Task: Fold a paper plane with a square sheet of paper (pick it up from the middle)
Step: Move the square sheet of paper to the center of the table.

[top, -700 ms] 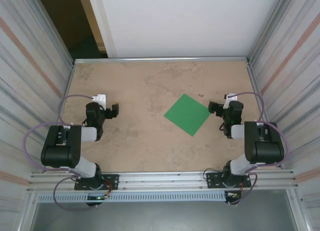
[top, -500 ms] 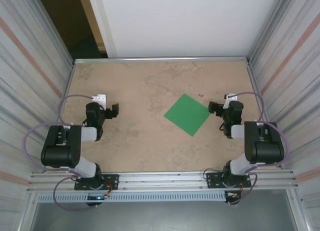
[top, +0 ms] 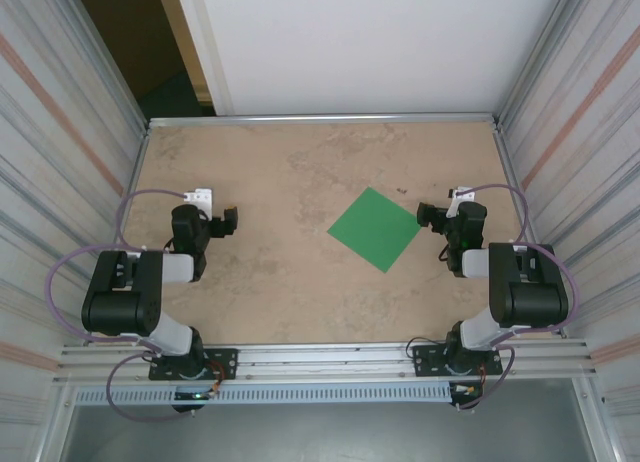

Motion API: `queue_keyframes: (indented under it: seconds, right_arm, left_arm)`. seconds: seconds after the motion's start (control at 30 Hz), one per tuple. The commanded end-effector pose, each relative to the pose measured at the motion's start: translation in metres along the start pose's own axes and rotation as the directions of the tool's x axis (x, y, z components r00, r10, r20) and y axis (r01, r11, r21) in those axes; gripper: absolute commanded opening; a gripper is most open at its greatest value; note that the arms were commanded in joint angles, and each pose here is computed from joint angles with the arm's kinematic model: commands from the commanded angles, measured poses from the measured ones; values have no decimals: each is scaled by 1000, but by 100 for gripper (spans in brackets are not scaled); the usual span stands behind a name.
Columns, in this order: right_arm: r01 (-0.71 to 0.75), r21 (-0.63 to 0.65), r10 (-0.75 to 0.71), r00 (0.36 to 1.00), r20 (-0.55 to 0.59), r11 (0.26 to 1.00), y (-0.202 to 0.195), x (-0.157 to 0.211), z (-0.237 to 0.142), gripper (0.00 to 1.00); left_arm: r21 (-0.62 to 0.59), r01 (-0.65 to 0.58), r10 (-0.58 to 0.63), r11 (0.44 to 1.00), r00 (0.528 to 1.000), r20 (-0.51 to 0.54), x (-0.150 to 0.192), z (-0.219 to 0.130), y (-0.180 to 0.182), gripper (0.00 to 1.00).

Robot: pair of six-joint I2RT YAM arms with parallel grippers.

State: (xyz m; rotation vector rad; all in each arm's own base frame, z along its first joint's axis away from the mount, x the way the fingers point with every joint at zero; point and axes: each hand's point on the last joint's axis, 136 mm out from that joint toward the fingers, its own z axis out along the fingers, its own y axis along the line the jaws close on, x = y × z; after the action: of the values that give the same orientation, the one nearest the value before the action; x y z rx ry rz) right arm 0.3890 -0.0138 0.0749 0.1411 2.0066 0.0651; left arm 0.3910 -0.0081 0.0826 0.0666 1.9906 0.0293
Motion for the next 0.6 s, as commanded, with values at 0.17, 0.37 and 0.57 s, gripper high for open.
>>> queue_keyframes:
  seconds: [0.17, 0.37, 0.57]
  right_arm:
    - [23, 0, -23, 1000, 16, 1000, -1, -8, 3, 99]
    - [36, 9, -36, 999, 31, 999, 2, -15, -1, 99]
    - [35, 100, -40, 998, 49, 994, -4, -41, -20, 99]
  left_arm:
    - [5, -14, 14, 1000, 1000, 26, -10, 1, 0, 99]
    - [-41, -26, 28, 999, 999, 45, -14, -2, 2, 99]
    - [-120, -32, 39, 992, 998, 57, -34, -28, 6, 99]
